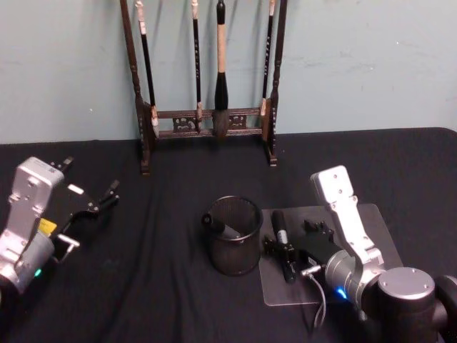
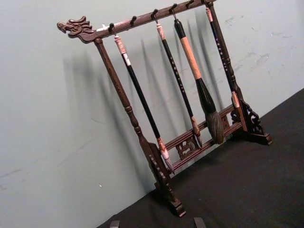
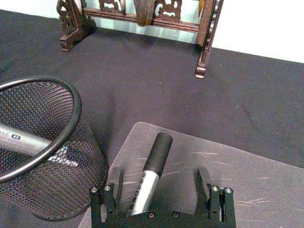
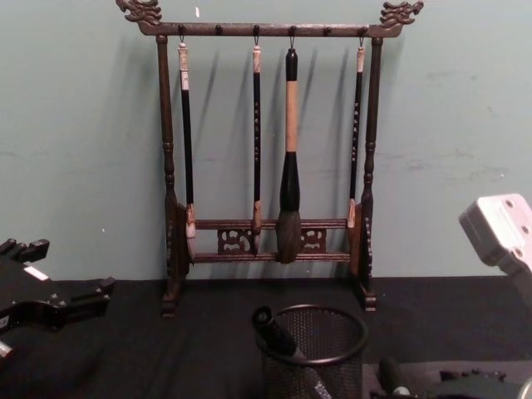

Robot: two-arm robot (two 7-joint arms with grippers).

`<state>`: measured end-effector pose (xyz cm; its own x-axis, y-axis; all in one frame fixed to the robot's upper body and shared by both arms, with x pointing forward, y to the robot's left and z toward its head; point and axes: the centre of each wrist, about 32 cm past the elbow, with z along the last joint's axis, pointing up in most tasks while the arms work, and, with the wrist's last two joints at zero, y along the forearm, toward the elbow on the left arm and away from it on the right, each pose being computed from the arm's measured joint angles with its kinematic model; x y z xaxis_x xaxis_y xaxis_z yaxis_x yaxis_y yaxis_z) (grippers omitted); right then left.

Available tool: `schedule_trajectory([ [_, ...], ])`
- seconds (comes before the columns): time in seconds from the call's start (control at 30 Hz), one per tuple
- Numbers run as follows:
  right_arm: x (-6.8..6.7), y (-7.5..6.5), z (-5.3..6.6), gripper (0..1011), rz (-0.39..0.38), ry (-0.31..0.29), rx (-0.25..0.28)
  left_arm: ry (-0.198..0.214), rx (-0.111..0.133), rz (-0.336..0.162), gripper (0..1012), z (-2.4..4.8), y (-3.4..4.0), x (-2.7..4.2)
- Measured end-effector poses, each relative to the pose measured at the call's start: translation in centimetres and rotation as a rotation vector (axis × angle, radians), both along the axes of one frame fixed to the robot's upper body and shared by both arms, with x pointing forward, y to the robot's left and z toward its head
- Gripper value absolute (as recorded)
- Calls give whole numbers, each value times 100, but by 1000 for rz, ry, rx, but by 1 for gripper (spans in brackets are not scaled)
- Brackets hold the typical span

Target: Pick up the water-based marker from the table and place it into the pen holder.

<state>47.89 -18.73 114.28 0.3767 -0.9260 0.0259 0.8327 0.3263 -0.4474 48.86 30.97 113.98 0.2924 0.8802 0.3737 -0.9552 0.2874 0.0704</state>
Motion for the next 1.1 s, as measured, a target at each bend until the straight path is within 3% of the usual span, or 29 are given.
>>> schedule_trajectory([
  [0.8, 8, 1, -29, 1002, 1, 4, -8, 0, 0, 0, 1009, 0, 0, 0],
  [1.1, 6, 2, -29, 813, 1, 4, -8, 0, 0, 0, 1009, 0, 0, 0],
])
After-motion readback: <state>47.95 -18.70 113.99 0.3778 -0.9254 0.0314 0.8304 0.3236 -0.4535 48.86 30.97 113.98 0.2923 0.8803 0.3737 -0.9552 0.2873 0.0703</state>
